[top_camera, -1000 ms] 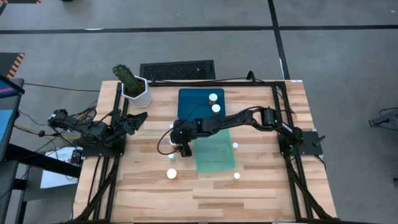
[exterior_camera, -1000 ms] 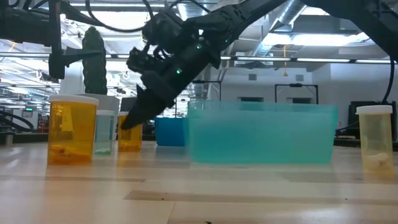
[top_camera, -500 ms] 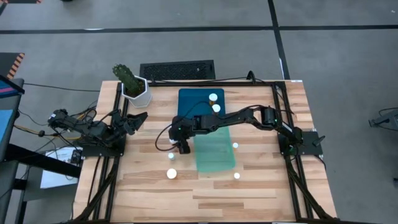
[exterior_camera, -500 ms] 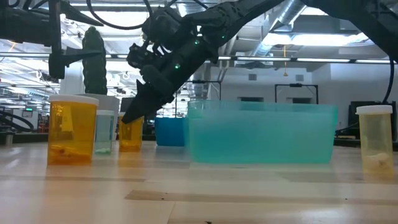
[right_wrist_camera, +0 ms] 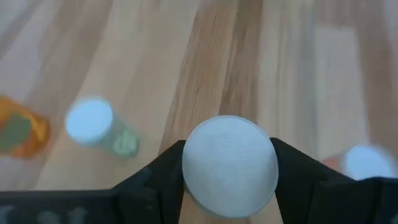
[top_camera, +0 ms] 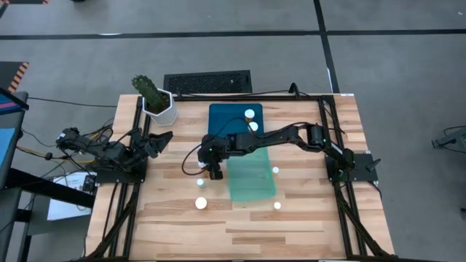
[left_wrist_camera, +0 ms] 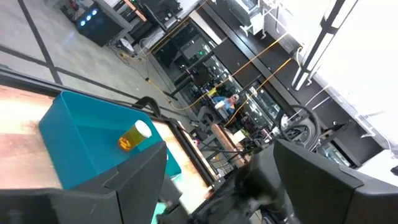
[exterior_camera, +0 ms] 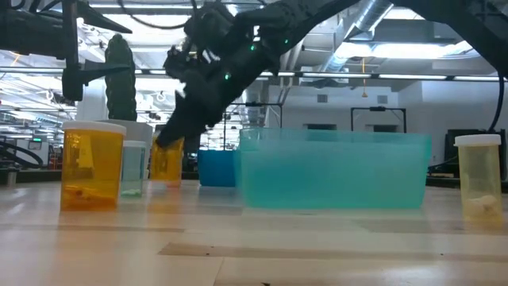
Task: Pick and place medicine bottles into bin by pill shape (circle, oval)
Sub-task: Put the large orange pill bottle into the blue bin
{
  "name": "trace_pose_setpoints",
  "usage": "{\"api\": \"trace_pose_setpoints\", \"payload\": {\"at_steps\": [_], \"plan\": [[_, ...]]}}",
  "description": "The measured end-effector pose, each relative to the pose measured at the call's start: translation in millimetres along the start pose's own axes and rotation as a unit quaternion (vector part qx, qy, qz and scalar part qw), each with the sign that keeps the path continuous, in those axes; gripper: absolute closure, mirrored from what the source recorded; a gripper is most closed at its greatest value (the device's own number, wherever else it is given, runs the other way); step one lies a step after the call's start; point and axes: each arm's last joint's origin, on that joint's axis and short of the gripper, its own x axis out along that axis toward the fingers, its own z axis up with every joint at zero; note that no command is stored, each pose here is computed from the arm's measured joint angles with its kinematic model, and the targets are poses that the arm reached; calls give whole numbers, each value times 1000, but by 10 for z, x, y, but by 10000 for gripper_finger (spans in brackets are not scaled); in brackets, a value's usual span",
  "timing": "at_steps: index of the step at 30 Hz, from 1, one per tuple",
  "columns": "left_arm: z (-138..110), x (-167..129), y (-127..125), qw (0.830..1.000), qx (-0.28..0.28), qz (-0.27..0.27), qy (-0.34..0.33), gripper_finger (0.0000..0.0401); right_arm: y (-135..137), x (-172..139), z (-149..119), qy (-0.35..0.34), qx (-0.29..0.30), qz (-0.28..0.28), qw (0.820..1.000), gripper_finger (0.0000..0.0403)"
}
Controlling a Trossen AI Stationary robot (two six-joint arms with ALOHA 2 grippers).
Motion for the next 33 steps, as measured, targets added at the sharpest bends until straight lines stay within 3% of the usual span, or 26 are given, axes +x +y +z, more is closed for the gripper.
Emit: {"api": "trace_pose_setpoints", "payload": {"at_steps": [9, 14, 19, 26, 33], "plan": [[-1, 0, 1, 1000, 1, 0, 0, 112, -339, -592, 279, -55, 13, -14, 998, 211], [-9, 0, 10, 1000, 6, 4, 3, 112, -681, -991, 351, -83, 32, -51, 995, 194], [-12, 0, 12, 1000, 6, 5, 4, 112, -1061, -1340, 326, -103, 56, -95, 989, 204], [-12, 0, 12, 1000, 1, 5, 4, 112, -1539, -1420, -82, -58, 120, -131, 982, 196], [-14, 0, 15, 1000, 3, 6, 4, 112, -1720, -1310, -611, -16, 176, -147, 973, 200]]}}
